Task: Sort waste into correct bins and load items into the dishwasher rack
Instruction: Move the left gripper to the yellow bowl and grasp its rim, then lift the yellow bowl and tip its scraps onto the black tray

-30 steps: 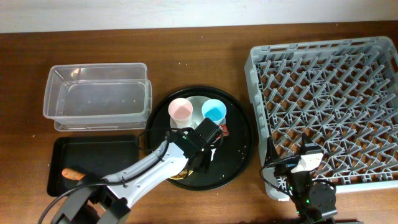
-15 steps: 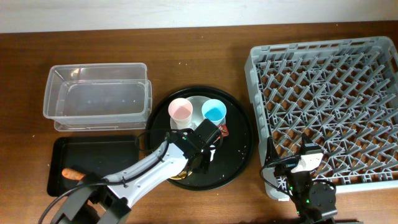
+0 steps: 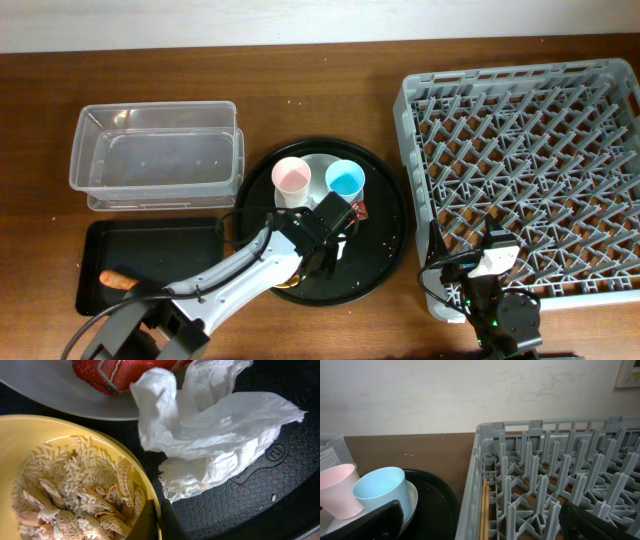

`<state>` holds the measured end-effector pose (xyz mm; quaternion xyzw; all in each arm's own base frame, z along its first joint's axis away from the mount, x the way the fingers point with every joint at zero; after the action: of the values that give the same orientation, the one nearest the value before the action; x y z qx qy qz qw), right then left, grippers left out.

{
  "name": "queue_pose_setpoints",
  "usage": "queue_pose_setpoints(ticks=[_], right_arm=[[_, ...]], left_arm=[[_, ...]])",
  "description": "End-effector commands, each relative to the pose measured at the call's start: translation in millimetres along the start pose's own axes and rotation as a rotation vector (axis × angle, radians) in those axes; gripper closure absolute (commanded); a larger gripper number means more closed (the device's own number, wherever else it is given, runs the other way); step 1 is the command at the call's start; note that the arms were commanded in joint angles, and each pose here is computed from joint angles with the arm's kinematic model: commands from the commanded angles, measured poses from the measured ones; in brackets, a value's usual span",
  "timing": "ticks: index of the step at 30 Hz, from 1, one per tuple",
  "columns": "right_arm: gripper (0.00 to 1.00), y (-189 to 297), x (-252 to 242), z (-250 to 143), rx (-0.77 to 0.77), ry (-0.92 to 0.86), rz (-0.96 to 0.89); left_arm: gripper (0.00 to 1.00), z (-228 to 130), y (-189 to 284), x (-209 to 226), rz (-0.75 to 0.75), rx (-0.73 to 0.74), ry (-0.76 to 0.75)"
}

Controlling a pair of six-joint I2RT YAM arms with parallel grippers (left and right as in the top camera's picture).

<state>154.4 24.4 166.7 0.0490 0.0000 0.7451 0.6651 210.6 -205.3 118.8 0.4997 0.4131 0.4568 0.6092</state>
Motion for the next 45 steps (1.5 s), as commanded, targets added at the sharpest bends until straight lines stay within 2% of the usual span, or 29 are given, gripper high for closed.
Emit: queue_pose_setpoints(ticks=[1,10,13,16,32,37,41,42,45], right_arm=[[0.02,0,-1,-3,0.009,0.007,-0.005],[0.02,0,-1,-3,0.009,0.007,-0.004],[0.02,0,-1,-3,0.009,0.007,-0.005],[0.02,0,-1,-3,0.009,0.007,-0.004],[0.02,0,-1,-3,0.009,0.007,-0.004],[0.02,0,-1,-3,0.009,0.007,-0.005],[0.02,0,-1,-3,0.009,0.007,-0.004],[0.02,0,-1,-3,0.009,0.007,-0.004],[0.02,0,-1,-3,0.009,0.007,-0.005]], left_arm=[[0.99,-1,-3,0,0.0,0.017,0.002],[0.99,11,34,10,-0.037,-0.015,0.048],[0.99,14,54,18,-0.196,-0.012,0.016],[1.0,18,73,35,-0.268,-0.051,0.05],[1.0,12,130,136,-0.23,-0.258,0.3],[1.0,4,139,158,-0.274,-0.296,0.348],[1.0,-3,141,170,-0.401,-0.331,0.32],[1.0,-5,144,179,-0.484,-0.368,0.304],[1.0,-12,145,189,-0.604,-0.436,0.262]])
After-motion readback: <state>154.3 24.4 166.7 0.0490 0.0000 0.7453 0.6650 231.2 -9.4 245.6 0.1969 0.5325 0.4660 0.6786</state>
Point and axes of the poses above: each gripper's point midway between its finger pads, its own y axis back along the fingers, its own x axis along the line the jaws close on, z = x × y, the point moved 9 cm from there along y, back along the fingers, and after that the axes turned 1 degree about y, right-handed, at the moved point
